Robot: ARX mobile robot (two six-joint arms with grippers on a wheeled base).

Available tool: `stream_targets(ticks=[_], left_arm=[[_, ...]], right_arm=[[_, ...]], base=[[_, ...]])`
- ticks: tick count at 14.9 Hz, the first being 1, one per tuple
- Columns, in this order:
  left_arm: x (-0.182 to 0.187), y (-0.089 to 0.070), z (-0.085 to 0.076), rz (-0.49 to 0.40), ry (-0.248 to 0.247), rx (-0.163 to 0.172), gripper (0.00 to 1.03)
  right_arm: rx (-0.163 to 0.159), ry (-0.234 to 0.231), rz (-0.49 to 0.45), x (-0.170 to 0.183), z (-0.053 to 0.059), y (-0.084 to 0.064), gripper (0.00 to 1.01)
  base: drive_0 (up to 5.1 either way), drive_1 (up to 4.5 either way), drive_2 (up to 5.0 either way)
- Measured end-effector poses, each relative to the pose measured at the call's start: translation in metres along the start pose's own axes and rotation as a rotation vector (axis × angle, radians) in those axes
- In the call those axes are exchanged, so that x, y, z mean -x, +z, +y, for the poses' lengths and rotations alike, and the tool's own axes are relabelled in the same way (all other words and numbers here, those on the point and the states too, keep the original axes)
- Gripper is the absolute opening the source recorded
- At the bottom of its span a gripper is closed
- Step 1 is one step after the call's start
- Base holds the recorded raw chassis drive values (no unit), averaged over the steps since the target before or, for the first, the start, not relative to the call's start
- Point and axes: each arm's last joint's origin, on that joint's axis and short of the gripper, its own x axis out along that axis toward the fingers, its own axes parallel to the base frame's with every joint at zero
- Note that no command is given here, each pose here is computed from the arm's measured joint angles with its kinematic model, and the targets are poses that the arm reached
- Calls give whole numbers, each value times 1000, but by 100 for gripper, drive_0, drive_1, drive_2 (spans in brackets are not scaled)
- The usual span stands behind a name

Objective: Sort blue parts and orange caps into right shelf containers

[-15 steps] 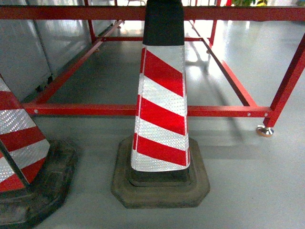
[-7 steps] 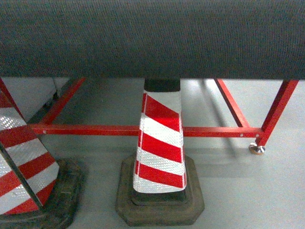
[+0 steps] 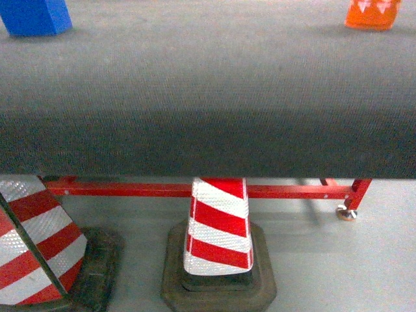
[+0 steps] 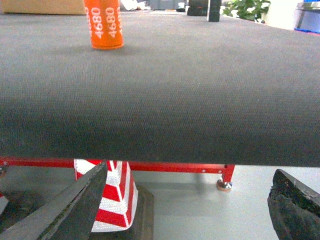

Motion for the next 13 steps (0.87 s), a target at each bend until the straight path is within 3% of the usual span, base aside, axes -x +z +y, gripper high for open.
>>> stream_targets(ticks=[13], left_arm=[[0, 0, 0, 0, 0, -3, 98]], right_arm=[[0, 0, 0, 0, 0, 0, 98]], base=[[0, 0, 0]])
